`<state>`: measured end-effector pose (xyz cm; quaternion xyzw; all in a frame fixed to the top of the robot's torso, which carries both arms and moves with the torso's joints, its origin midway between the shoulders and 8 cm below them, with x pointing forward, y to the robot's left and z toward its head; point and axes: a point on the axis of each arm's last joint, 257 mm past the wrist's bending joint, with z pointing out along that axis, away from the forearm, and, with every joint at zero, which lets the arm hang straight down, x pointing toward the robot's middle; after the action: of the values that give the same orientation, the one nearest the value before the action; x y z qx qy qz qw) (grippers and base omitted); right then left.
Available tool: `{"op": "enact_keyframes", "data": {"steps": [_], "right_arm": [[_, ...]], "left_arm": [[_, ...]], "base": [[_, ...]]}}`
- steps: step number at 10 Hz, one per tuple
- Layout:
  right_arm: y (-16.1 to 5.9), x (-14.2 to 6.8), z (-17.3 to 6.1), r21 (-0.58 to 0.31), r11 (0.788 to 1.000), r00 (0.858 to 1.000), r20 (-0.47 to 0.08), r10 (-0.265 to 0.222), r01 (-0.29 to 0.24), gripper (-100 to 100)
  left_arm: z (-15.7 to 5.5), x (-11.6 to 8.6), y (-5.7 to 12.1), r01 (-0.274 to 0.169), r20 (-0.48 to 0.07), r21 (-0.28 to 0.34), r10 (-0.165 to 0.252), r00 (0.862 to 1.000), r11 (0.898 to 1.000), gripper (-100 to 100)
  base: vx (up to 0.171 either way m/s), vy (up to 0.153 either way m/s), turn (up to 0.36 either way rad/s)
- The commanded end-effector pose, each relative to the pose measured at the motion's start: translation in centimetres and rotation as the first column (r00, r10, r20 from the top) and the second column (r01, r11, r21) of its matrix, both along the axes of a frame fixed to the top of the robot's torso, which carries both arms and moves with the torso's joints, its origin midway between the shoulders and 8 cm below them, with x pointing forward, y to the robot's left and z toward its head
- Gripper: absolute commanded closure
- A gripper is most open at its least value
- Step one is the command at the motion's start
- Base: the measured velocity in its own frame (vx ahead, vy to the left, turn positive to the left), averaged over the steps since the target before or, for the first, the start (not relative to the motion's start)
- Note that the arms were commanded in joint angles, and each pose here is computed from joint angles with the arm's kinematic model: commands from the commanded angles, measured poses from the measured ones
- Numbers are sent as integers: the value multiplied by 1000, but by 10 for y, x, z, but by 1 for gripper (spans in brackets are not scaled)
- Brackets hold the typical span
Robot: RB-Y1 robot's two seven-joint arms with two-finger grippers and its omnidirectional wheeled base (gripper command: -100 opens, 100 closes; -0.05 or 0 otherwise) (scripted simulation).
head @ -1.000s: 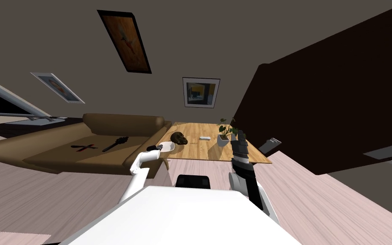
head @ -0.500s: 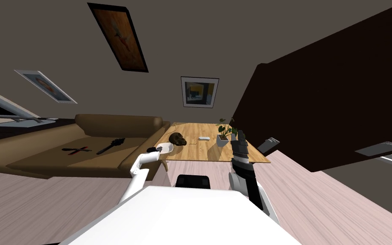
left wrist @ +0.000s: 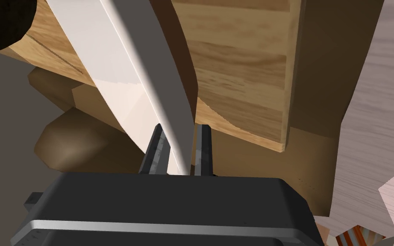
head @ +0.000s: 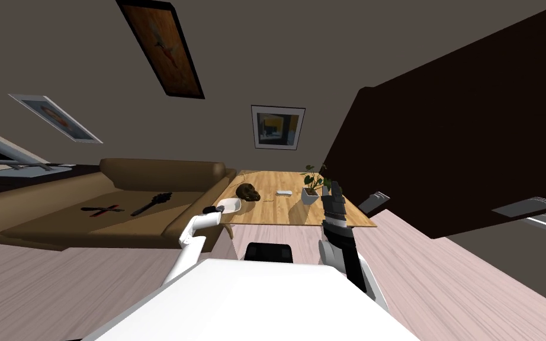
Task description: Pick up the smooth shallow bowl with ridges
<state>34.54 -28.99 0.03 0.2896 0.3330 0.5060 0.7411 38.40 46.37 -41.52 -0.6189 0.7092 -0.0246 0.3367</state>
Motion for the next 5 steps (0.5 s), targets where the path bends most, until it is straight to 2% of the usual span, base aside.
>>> {"op": "enact_keyframes", "data": {"steps": [1, 2, 3, 4, 5], "right_arm": [[0, 0, 0, 0, 1000, 1000, 0, 0, 0, 0], [0, 0, 0, 0, 1000, 1000, 0, 0, 0, 0], [0, 0, 0, 0, 1000, 1000, 0, 0, 0, 0], [0, 0, 0, 0, 1000, 1000, 0, 0, 0, 0], [0, 0, 0, 0, 1000, 1000, 0, 0, 0, 0]], "left_arm": [[0, 0, 0, 0, 0, 0, 0, 1000, 1000, 100], [0, 0, 0, 0, -1, 0, 0, 1000, 1000, 100], [0, 0, 0, -1, 0, 1, 1, 1000, 1000, 0], [8, 7, -7, 12, 9, 2, -12, 1000, 1000, 100], [14, 12, -16, 22, 8, 2, -22, 1000, 1000, 100]], "base": [[0, 0, 0], [0, 0, 0], [0, 0, 0], [-21, 5, 75], [-45, 9, 129]]}}
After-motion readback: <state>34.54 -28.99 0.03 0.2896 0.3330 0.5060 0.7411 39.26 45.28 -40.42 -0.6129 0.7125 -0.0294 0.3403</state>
